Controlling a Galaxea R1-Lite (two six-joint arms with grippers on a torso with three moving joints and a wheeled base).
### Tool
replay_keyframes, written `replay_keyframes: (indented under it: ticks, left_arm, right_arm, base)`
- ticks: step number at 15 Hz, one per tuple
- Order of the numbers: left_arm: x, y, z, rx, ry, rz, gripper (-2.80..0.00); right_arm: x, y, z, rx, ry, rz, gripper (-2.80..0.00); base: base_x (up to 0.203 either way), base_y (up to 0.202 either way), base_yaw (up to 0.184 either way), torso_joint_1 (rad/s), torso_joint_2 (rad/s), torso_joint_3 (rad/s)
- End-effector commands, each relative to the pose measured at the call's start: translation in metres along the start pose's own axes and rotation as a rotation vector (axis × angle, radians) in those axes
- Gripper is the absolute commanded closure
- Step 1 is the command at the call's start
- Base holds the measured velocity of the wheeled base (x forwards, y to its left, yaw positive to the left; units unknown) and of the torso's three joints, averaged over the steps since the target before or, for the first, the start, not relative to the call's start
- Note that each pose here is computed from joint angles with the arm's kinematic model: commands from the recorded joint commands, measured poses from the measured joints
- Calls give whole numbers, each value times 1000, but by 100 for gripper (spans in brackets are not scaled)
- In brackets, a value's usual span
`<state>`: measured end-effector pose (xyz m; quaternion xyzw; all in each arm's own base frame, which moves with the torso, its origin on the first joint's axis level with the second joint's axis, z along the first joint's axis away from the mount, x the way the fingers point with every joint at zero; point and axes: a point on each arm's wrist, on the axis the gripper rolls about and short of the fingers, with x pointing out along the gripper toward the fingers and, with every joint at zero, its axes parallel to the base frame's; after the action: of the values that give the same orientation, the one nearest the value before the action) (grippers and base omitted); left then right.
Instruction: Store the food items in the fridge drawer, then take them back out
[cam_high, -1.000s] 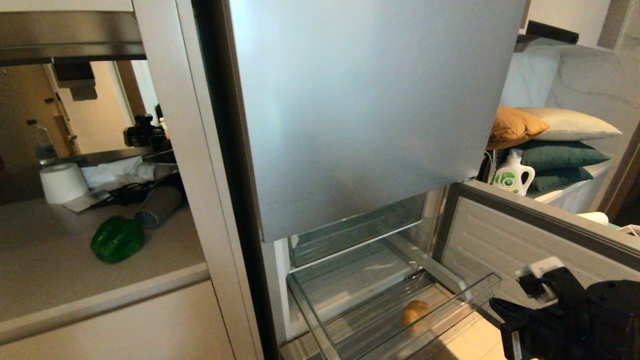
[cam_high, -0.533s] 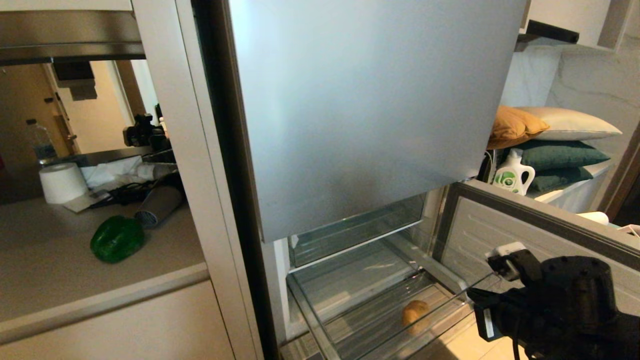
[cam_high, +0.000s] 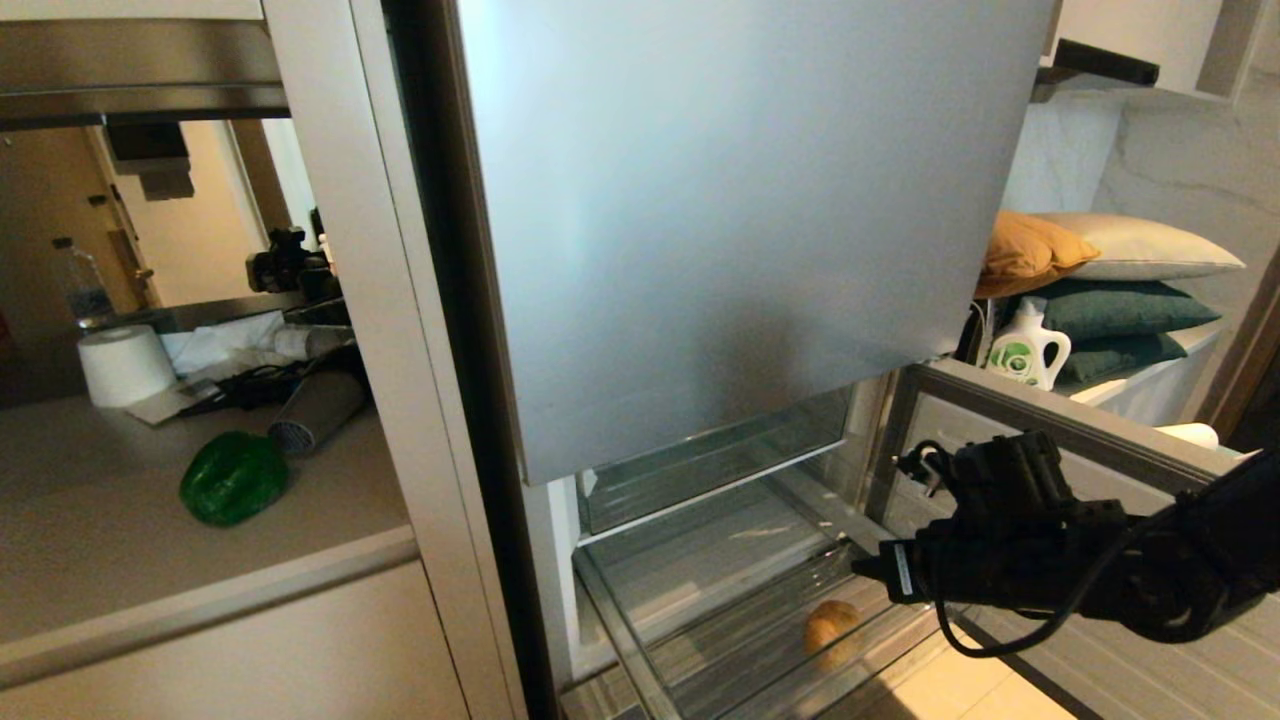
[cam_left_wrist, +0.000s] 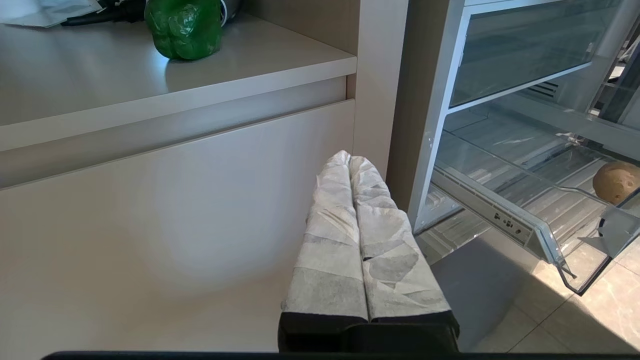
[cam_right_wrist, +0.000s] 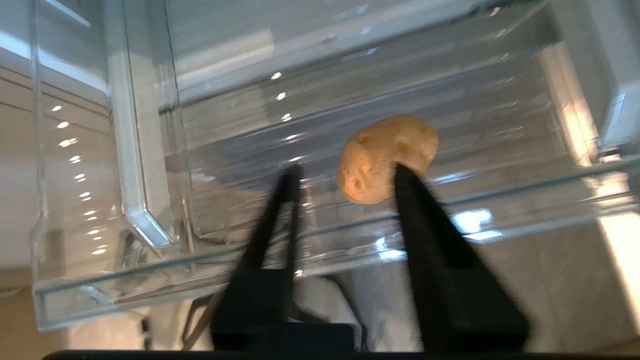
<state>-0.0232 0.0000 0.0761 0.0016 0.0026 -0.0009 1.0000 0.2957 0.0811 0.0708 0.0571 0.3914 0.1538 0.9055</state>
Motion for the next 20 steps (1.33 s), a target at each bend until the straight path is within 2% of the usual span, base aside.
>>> replay_keyframes:
  ticks: [1,5,13,18,20]
  left_arm:
    - [0,0,0,0,-1,0,0]
    - [0,0,0,0,-1,-1,0]
    - [0,0,0,0,-1,0,0]
    - [0,0,0,0,-1,0,0]
    - [0,0,0,0,-1,-1,0]
  right_arm:
    - [27,-6,3,17,60,-11,-280]
    - [63,-14,-10,20,144,-26,-280]
    - [96,-28,-37,27,215,-42,-280]
    - [101,-32,-38,28,186,-41,-280]
    - [90,-28,-28,7,142,-37,-280]
  base:
    - [0,0,0,0,0,0]
    - [0,0,0,0,0,0]
    - [0,0,0,0,0,0]
    - [0,0,0,0,0,0]
    - [0,0,0,0,0,0]
